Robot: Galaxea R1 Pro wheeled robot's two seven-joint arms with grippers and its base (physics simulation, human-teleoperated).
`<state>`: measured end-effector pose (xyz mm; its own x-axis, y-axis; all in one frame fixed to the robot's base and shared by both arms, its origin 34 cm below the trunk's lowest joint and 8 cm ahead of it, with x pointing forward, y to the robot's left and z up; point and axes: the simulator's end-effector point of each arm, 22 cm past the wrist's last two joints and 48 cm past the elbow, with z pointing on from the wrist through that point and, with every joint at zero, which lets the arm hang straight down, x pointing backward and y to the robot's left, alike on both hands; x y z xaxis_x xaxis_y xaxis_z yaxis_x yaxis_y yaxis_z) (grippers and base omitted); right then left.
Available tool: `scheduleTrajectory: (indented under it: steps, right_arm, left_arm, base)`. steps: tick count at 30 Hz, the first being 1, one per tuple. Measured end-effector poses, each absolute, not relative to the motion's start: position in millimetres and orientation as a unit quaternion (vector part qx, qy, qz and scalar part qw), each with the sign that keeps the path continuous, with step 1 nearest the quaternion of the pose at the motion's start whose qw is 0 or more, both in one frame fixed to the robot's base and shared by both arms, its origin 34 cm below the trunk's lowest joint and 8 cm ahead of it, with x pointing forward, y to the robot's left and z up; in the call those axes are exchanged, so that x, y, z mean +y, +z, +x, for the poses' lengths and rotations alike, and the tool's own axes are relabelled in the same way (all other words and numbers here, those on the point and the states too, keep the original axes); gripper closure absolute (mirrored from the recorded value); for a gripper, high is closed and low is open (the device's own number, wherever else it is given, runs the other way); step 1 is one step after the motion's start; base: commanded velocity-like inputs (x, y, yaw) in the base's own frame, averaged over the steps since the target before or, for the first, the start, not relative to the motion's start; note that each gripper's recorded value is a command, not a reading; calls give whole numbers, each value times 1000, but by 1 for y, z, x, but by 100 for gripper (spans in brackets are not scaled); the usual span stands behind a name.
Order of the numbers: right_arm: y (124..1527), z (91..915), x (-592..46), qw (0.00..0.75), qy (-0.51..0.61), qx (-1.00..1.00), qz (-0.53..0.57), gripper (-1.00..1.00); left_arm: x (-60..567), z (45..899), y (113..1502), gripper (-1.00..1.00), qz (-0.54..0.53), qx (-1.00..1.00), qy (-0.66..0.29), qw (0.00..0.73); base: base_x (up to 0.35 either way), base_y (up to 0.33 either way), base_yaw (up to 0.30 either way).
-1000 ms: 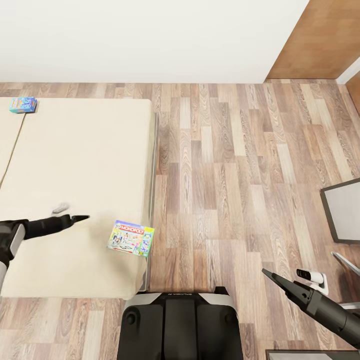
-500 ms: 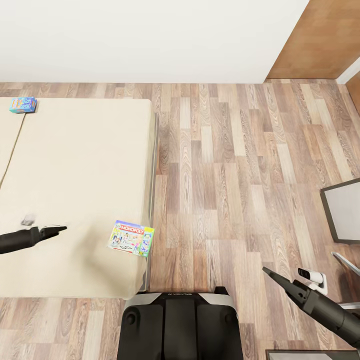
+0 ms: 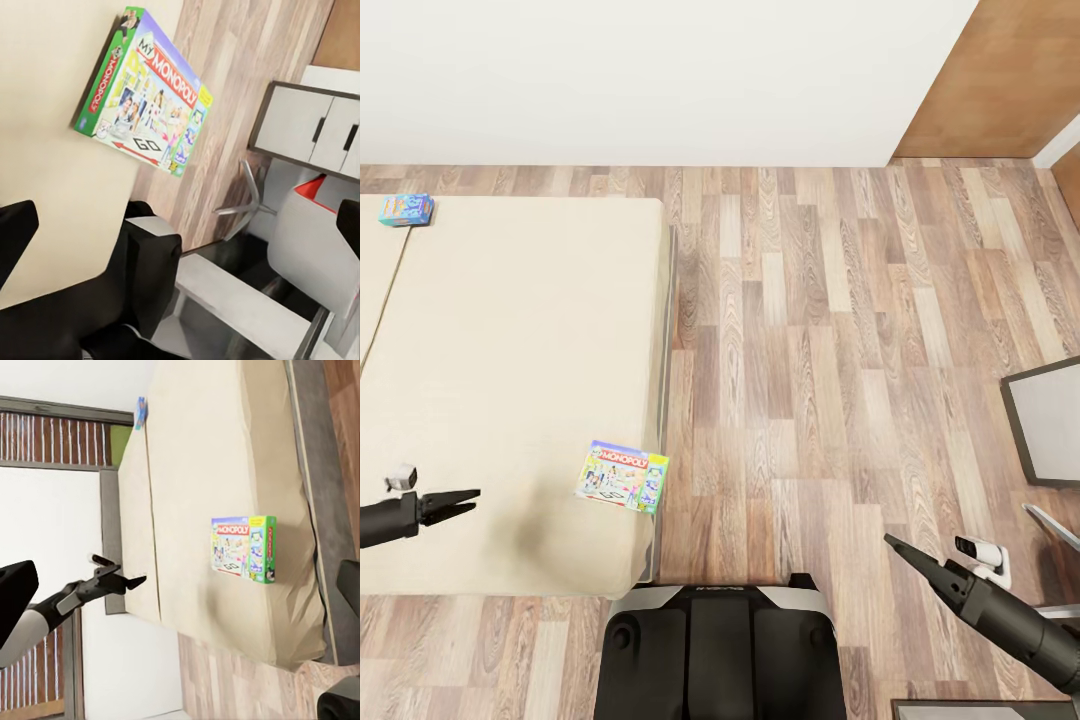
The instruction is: Put all the toys in the child's room - the three board games (two on the bed and one on the table), the two jigsaw puzzles on the table, and the tennis ball on the table - inside the toy box on the table in the child's room.
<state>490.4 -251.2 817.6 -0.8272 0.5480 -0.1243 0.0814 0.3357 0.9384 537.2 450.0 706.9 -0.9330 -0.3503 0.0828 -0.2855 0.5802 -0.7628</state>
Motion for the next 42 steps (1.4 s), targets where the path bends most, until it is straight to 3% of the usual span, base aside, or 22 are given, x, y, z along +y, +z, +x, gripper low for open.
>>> scheduleTrajectory:
  steps: [42]
  right_arm:
    - [820,495,-252,233,528,795,186,-100]
  left_arm:
    - [445,537,714,-100,-182,885,-426,38]
  base:
    - [0,0,0]
